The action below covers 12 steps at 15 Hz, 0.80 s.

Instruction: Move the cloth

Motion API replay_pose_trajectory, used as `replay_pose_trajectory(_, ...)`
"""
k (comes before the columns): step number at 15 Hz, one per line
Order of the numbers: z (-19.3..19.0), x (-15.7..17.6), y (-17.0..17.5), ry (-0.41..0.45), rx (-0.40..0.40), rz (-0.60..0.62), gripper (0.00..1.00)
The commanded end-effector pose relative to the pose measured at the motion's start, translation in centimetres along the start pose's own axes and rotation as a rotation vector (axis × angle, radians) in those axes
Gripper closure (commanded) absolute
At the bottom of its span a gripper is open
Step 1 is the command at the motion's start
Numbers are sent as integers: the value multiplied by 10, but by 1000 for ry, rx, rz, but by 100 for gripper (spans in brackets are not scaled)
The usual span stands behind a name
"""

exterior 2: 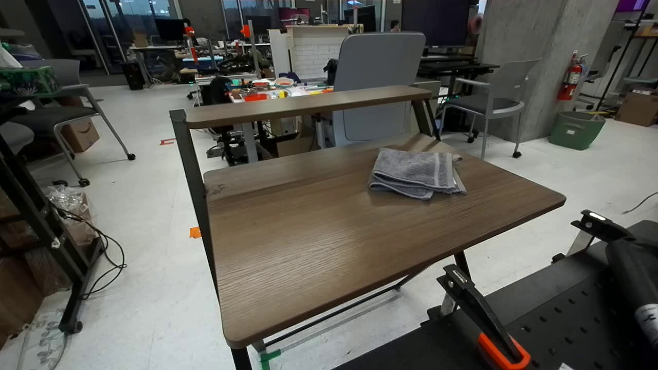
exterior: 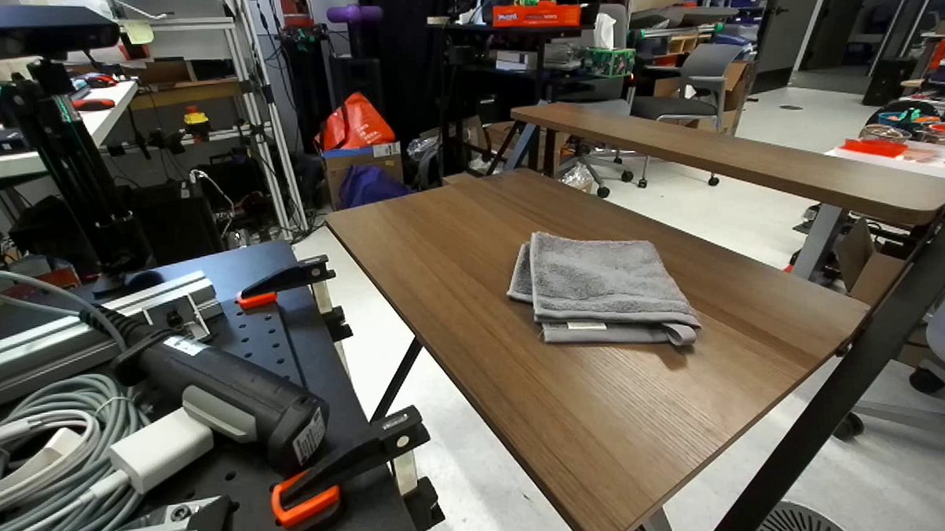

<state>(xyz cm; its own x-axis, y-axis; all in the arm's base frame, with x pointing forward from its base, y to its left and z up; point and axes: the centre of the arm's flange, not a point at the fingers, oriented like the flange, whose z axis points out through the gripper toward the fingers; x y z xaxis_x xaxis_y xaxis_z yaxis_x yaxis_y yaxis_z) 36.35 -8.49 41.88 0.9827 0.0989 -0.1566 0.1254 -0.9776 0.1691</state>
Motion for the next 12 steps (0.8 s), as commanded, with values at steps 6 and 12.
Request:
replay_pose_trajectory(6,37,19,-14,-33,-10,38,0)
replay_pose_trajectory(12,127,80,-44,3,1,136,0)
